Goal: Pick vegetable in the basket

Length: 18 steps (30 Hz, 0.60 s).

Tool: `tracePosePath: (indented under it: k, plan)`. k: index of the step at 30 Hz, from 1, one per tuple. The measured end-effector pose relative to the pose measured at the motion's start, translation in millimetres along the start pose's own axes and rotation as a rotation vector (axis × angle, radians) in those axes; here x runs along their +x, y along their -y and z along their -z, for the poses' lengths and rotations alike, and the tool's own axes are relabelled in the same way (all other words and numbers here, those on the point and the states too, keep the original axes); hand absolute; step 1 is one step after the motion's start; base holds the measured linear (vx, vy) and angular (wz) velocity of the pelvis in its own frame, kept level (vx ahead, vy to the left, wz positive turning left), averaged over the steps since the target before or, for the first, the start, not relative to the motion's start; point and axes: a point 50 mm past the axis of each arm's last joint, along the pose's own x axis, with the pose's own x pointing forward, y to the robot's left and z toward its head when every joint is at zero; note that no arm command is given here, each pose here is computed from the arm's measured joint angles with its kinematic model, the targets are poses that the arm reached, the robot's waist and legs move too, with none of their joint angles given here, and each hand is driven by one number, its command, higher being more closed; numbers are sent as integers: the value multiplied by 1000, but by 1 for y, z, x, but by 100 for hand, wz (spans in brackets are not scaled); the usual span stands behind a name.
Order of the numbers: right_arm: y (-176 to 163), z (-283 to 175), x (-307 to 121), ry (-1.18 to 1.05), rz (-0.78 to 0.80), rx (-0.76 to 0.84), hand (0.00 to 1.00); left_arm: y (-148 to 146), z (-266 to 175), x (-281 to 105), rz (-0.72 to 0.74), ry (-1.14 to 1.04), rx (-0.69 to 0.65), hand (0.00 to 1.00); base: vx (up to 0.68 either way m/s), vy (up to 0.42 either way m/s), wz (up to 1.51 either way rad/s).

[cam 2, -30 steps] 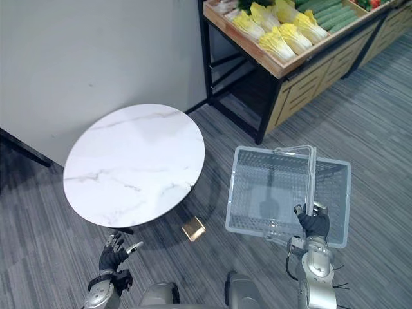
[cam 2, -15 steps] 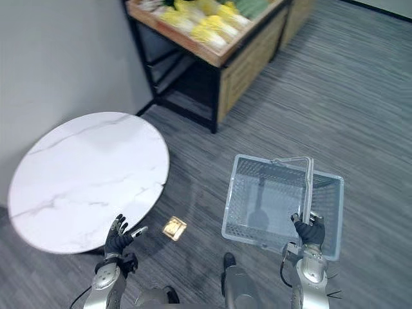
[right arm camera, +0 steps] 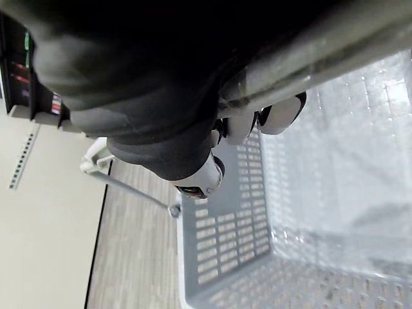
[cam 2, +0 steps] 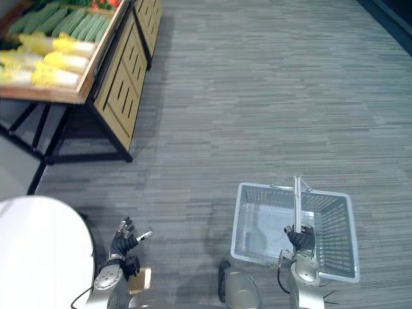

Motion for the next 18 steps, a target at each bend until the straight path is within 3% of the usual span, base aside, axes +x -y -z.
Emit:
tracePosePath:
  k: [10,18]
  plan:
    - [-14,-26,17,97,-79,-96,100,-26,8,-9,-126,-23,-45,0,489,255,-15]
    - [-24,-12,13,49,-141,-153,100,-18,-15,7,-56,50,30,0,585,96,45]
